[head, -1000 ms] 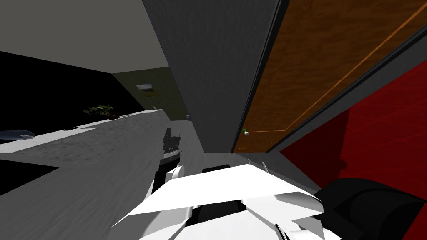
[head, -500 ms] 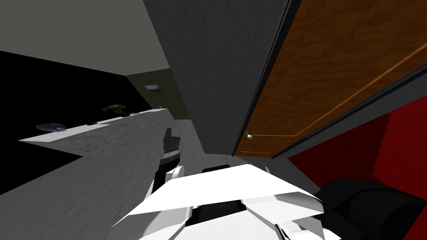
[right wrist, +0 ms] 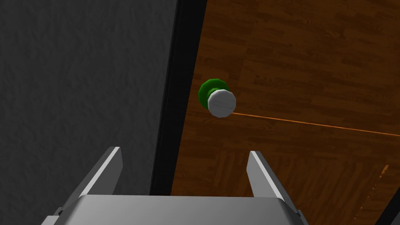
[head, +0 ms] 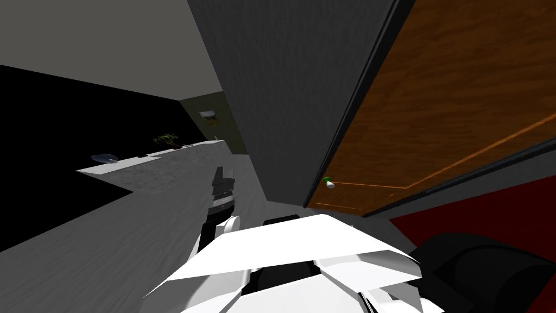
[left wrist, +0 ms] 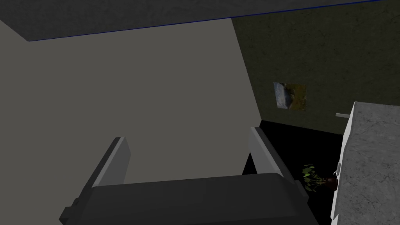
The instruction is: Pull the door open
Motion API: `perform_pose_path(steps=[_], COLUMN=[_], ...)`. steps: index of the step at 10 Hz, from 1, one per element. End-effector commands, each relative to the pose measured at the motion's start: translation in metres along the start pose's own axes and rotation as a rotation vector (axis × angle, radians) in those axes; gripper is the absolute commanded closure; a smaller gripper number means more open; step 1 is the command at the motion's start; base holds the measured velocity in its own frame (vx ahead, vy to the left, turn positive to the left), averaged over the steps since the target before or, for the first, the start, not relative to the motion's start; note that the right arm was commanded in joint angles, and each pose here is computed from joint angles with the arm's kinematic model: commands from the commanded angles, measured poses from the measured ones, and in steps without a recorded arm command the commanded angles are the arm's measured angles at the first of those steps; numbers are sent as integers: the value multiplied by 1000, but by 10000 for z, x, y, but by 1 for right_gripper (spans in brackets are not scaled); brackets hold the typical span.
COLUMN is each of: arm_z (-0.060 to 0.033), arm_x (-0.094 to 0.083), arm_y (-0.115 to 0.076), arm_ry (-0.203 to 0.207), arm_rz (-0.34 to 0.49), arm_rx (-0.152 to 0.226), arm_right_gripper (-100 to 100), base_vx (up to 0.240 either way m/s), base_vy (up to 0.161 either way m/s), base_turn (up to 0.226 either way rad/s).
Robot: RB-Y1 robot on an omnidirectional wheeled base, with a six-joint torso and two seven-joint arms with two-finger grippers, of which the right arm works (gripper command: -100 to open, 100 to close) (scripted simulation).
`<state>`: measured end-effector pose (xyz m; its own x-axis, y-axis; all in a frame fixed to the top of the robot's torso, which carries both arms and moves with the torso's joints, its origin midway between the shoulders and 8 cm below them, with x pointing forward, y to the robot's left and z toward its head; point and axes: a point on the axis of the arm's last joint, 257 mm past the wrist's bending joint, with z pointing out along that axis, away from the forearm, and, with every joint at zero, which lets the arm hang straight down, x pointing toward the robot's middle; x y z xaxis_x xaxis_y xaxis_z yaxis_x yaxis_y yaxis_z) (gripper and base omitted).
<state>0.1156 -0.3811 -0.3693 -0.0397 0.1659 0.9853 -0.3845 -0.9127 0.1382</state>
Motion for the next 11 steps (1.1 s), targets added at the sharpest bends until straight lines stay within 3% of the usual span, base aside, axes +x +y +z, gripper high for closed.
perform_pose_path(steps=[1, 2, 11], arm_z=[-64, -148, -566], arm_x=[-41, -75, -196], arm_y=[38, 84, 320], arm_ry=[-12, -26, -90], arm_rz=[18, 36, 119], arm_rx=[-4, -8, -32], arm_right_gripper=[-100, -100, -100], base_vx=[63, 72, 66], base_vy=[-89, -116, -108], base_turn=[114, 158, 119])
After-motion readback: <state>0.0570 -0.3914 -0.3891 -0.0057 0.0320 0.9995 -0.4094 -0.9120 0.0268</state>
